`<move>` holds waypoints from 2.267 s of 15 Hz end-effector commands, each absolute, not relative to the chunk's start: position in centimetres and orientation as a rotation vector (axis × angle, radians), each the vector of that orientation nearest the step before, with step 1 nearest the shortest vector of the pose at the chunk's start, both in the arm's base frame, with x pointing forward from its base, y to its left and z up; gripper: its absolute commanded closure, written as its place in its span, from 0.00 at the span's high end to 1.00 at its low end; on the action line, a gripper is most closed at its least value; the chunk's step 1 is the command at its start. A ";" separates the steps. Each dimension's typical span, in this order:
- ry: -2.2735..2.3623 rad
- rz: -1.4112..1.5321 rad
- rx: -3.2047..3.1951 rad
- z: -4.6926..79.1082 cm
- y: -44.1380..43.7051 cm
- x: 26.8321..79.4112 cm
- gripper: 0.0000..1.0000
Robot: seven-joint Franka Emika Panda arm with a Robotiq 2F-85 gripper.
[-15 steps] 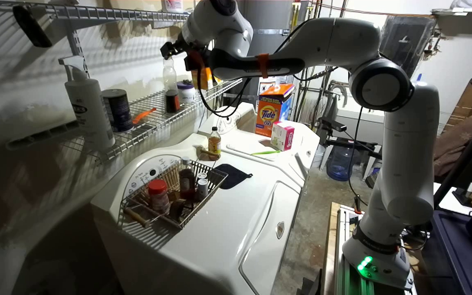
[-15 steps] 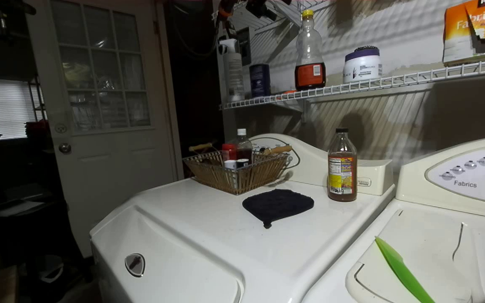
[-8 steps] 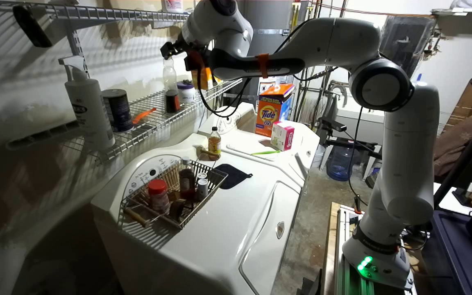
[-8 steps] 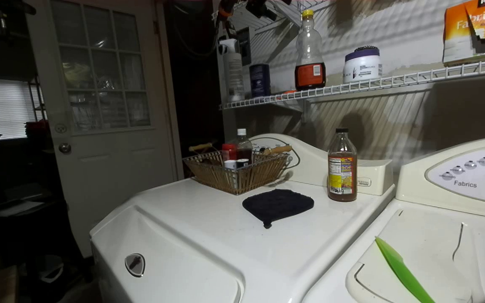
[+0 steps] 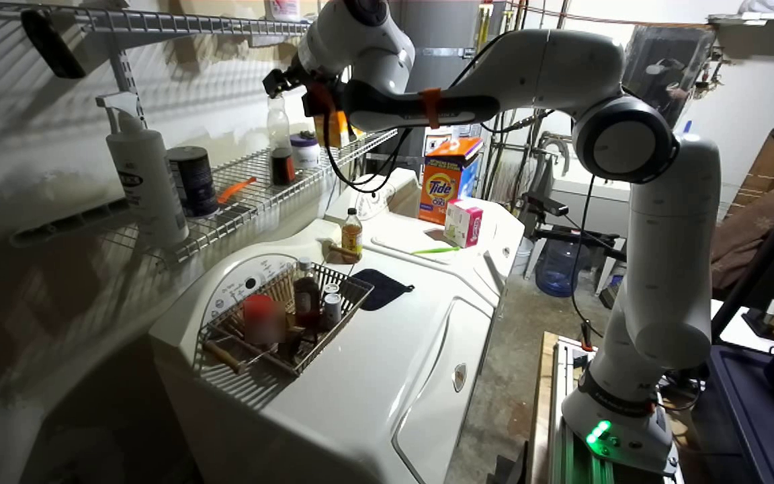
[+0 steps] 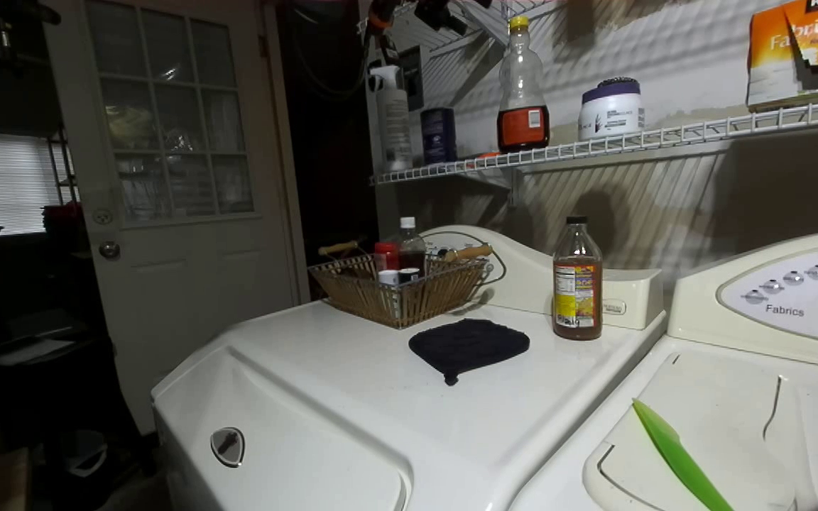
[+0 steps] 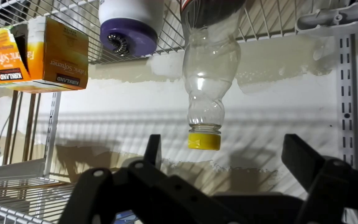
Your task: Remove the transparent bottle from the bottom shelf
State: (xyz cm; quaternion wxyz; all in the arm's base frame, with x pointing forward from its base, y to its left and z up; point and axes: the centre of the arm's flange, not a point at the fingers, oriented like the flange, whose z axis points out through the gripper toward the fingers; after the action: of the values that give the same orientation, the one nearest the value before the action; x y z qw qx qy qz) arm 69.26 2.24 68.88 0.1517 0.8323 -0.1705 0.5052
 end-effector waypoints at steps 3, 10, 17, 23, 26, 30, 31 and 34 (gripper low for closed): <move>-0.489 1.450 2.389 68.9 2.2 69.3 1.00; -0.489 1.450 2.389 68.8 2.2 69.3 1.00; -0.489 1.449 2.389 68.8 2.2 69.3 1.00; -0.503 1.476 2.371 68.1 2.4 70.1 1.00; -0.524 1.509 2.343 67.0 2.7 71.0 1.00; -0.585 1.604 2.259 66.5 3.2 72.4 1.00; -0.596 1.636 2.225 66.5 3.1 72.8 1.00; -0.628 1.689 2.157 66.5 3.0 73.9 1.00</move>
State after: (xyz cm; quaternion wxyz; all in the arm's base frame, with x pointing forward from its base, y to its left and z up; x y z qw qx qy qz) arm 71.85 2.63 66.42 0.1584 0.7872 -0.2081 0.5585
